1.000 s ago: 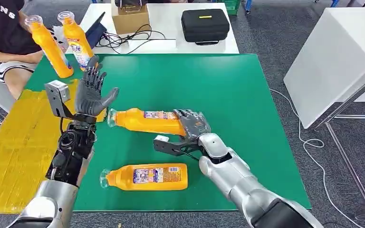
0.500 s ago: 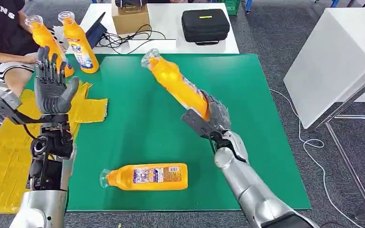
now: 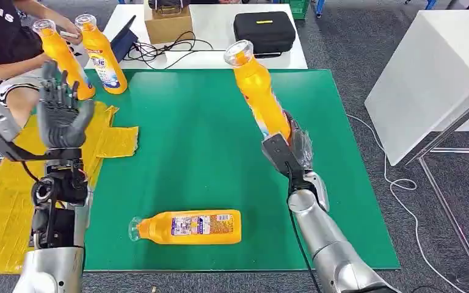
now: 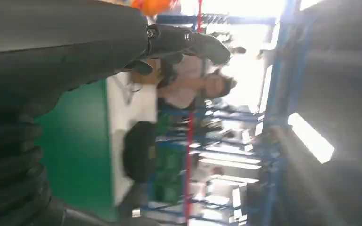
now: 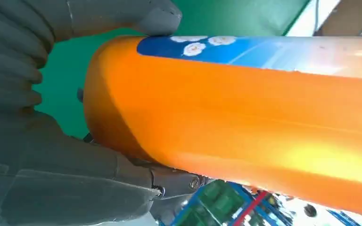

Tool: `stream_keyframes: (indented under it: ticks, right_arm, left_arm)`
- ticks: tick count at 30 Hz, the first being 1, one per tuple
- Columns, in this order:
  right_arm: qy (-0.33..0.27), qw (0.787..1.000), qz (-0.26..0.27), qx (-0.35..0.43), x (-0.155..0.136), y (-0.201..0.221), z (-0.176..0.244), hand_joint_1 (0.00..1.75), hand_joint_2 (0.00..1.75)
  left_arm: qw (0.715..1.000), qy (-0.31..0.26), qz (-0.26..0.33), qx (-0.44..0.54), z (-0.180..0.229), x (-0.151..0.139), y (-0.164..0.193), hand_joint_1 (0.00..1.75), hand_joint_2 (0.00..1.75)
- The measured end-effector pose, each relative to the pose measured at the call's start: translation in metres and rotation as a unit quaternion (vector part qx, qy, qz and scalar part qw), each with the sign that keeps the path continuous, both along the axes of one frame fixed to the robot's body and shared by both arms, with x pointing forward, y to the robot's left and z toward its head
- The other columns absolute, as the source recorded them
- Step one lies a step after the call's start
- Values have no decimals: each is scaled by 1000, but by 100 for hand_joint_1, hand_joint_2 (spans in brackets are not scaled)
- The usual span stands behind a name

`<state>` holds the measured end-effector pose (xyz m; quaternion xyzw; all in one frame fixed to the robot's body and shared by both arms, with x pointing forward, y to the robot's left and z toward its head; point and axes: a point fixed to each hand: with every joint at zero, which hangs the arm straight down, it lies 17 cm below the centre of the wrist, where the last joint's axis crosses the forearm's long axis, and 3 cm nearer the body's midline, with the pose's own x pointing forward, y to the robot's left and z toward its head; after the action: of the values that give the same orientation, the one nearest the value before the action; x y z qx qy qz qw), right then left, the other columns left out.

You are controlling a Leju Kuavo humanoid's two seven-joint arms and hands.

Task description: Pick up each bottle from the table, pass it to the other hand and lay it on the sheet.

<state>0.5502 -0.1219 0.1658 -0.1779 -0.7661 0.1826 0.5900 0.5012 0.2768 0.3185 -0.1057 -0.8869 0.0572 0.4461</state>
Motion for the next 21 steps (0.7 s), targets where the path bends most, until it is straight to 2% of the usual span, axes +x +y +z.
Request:
stream_keyframes:
  ticks: [9,16,21]
  right_arm:
    - [-22,1000,2,-7,-4,4,8,175,175]
    - [-59,998,36,-8,-15,29,28,175,175]
    - [-68,997,44,-5,-18,36,34,175,175]
  left_arm:
    - [997,38,-59,31,-20,9,-48,0,175]
    - [988,54,-120,76,-31,6,-107,0,175]
    - [986,56,-133,83,-33,4,-120,0,175]
